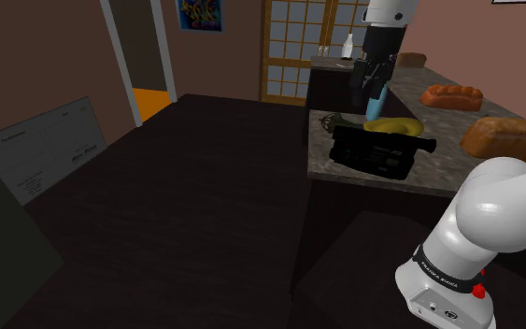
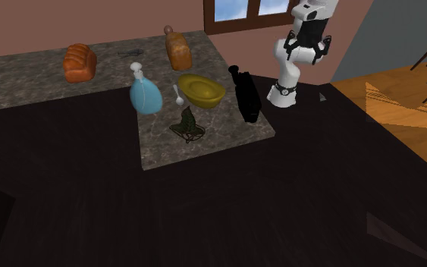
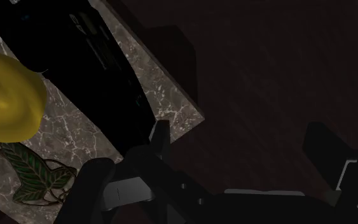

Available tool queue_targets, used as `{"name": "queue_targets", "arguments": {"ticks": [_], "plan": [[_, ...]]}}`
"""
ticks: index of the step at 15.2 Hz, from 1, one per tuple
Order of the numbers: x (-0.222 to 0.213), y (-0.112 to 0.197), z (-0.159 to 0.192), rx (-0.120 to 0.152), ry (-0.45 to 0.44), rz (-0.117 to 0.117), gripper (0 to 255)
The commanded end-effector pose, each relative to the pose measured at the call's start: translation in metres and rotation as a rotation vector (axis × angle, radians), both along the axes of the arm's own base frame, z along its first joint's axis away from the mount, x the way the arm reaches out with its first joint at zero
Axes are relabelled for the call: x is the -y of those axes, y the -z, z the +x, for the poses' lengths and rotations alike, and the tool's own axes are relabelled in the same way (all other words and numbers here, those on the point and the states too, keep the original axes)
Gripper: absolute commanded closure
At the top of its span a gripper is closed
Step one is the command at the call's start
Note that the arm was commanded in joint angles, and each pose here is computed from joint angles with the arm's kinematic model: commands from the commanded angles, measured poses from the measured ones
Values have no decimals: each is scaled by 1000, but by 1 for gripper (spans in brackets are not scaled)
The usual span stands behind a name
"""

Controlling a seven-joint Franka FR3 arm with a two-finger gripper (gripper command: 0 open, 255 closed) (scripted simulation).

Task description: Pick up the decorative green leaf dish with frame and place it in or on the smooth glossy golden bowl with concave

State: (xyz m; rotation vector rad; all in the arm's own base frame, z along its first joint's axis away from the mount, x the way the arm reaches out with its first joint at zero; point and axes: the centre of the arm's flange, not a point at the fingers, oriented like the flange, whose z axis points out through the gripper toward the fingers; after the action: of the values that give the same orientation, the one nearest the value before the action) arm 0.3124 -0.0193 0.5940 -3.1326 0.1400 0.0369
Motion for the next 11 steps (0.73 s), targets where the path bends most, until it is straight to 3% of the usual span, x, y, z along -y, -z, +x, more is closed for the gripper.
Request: {"name": "queue_targets", "arguments": {"ticks": [1,11], "plan": [[0,0,0,0,0,0,0],[101,70,16,49,-111,-51,0]]}}
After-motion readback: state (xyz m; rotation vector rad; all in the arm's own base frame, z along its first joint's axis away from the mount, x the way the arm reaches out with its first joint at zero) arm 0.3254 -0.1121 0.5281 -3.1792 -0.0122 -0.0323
